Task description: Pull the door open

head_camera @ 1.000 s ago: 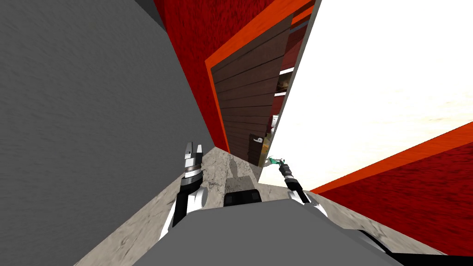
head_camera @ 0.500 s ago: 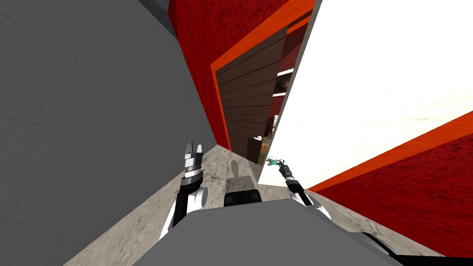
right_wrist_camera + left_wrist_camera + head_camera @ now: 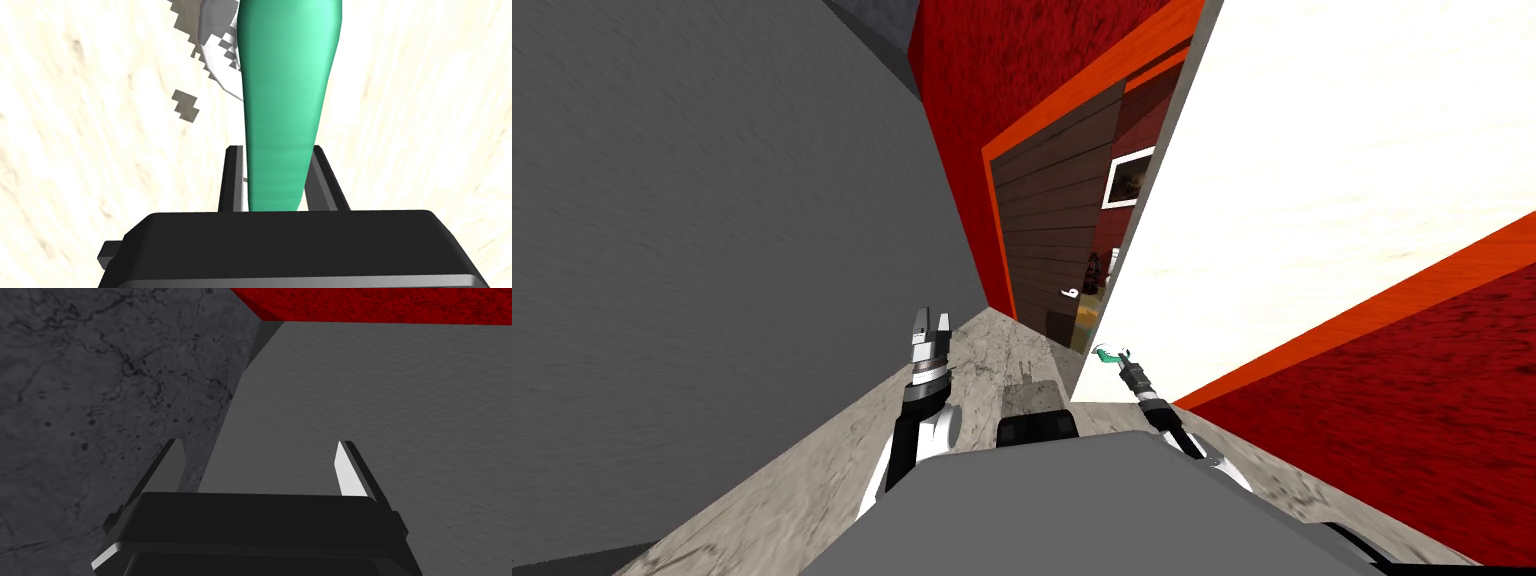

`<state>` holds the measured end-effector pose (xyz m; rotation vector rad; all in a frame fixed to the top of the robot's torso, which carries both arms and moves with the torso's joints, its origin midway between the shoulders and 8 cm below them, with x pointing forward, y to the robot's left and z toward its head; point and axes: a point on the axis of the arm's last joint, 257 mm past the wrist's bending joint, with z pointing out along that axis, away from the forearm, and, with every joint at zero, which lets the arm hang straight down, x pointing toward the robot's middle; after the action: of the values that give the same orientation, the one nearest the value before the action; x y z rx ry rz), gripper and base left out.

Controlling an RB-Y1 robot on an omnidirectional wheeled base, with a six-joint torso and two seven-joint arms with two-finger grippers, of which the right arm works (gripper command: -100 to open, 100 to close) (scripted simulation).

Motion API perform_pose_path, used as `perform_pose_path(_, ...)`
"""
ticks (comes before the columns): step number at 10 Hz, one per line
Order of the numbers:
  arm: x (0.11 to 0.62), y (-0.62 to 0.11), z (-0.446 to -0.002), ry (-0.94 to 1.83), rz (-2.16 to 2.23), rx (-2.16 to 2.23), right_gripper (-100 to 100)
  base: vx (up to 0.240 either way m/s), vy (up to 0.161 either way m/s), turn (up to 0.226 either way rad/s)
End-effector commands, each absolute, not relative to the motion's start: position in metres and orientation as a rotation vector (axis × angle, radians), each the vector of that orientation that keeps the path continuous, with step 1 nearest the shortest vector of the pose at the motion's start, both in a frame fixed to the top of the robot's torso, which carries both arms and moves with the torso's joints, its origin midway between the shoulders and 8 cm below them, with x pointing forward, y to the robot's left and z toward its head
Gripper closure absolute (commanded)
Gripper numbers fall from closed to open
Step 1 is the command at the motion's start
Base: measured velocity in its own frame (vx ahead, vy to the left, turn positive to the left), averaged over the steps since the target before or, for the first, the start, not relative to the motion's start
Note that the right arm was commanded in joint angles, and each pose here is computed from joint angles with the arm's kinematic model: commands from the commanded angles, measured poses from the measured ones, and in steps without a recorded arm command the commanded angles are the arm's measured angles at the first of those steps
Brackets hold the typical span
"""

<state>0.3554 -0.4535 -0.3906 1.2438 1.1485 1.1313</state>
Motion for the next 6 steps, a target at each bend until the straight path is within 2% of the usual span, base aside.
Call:
perform_pose_path(1, 0.350, -0.442, -0.391, 1.172, 1.172, 1.232, 100, -0.246, -0.087, 0.124)
perform_pose_path(2, 0.349, -0.441, -0.391, 1.176, 1.176, 1.230, 100, -0.181, -0.037, 0.054)
perform_pose_path(6, 0.327, -0.444, -0.395, 1.193, 1.170, 1.225, 100, -0.050, -0.018, 0.026)
